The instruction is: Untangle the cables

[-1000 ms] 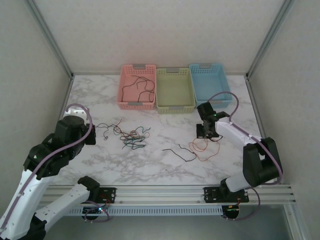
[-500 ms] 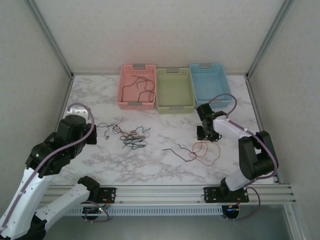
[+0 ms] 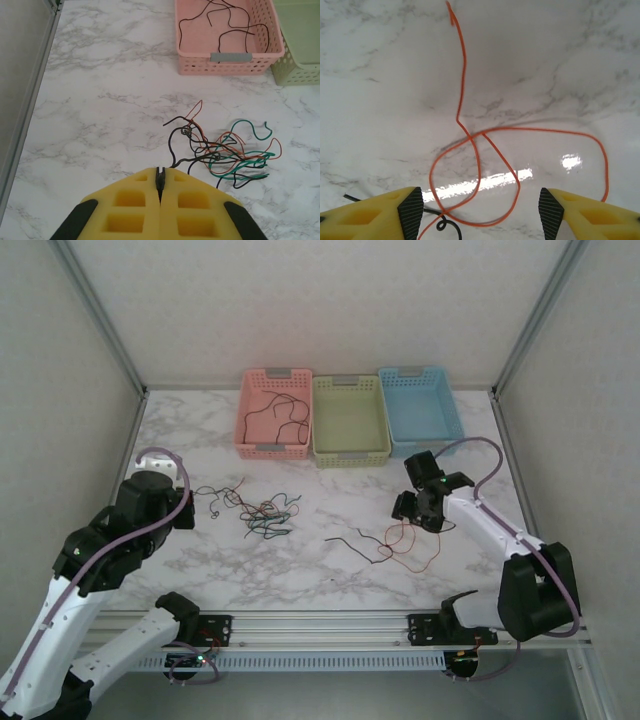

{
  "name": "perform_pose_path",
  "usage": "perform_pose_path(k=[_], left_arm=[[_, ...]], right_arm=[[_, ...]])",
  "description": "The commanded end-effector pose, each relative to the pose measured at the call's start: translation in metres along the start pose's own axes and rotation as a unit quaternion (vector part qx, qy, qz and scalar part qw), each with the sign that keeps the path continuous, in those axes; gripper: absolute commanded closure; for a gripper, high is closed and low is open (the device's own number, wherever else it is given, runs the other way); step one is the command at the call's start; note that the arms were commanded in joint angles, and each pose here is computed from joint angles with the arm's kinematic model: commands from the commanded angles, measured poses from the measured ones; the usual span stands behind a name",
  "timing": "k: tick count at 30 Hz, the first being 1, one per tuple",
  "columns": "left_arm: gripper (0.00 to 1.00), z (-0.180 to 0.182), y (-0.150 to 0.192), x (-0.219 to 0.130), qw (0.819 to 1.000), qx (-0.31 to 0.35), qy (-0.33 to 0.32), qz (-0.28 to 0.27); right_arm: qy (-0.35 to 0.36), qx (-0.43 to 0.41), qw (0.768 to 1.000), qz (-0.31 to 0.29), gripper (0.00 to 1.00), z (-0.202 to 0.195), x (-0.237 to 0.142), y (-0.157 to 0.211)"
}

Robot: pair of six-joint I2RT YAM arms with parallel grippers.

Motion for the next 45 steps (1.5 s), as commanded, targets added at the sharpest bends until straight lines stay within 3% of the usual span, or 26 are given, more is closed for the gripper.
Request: perform_pose_path(k=[1, 25, 31, 39, 43, 45], left_arm=[[1.0, -0.001, -0.002, 0.0, 1.0, 0.006, 0.007, -0.004], [1.0, -0.001, -0.001, -0.002, 1.0, 0.005, 0.011, -0.002], [1.0, -0.001, -0.001, -0.001, 1.0, 0.006, 0.011, 0.0], [1.0, 0.0, 0.002, 0.0, 1.0, 0.007, 0.008, 0.0], [1.0, 0.0, 0.003, 0.001, 1.0, 0.006, 0.009, 0.002], [1.0, 0.001, 0.003, 0.001, 1.0, 0.007, 0.008, 0.002]], right_arm=[[-0.005, 0.067, 0.997, 0.042, 0.34, -0.004, 0.014, 0.019], [-0.004, 0.088, 0.993, 0.079, 0.35, 0.014, 0.059, 0.005], [-0.003, 0.074, 0.994, 0.082, 0.52, 0.02, 0.065, 0.001], [0.008, 0.057, 0.996, 0.073, 0.88, 0.021, 0.062, 0.002], [0.009, 0.046, 0.997, 0.061, 1.0, 0.022, 0.052, 0.001], [0.009, 0.037, 0.998, 0.05, 1.0, 0.024, 0.041, -0.001]])
Point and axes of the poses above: each hand's point on the last joint's axis, 136 mm out from that joint toward the fingers, its own x axis out along the fingers, its own z axis along the line the jaws close on, y = z × x, the point moved 8 cm from there along -x, back along the fingers, and after that the axes turned 13 degrees about -x, right-handed, at the moved point
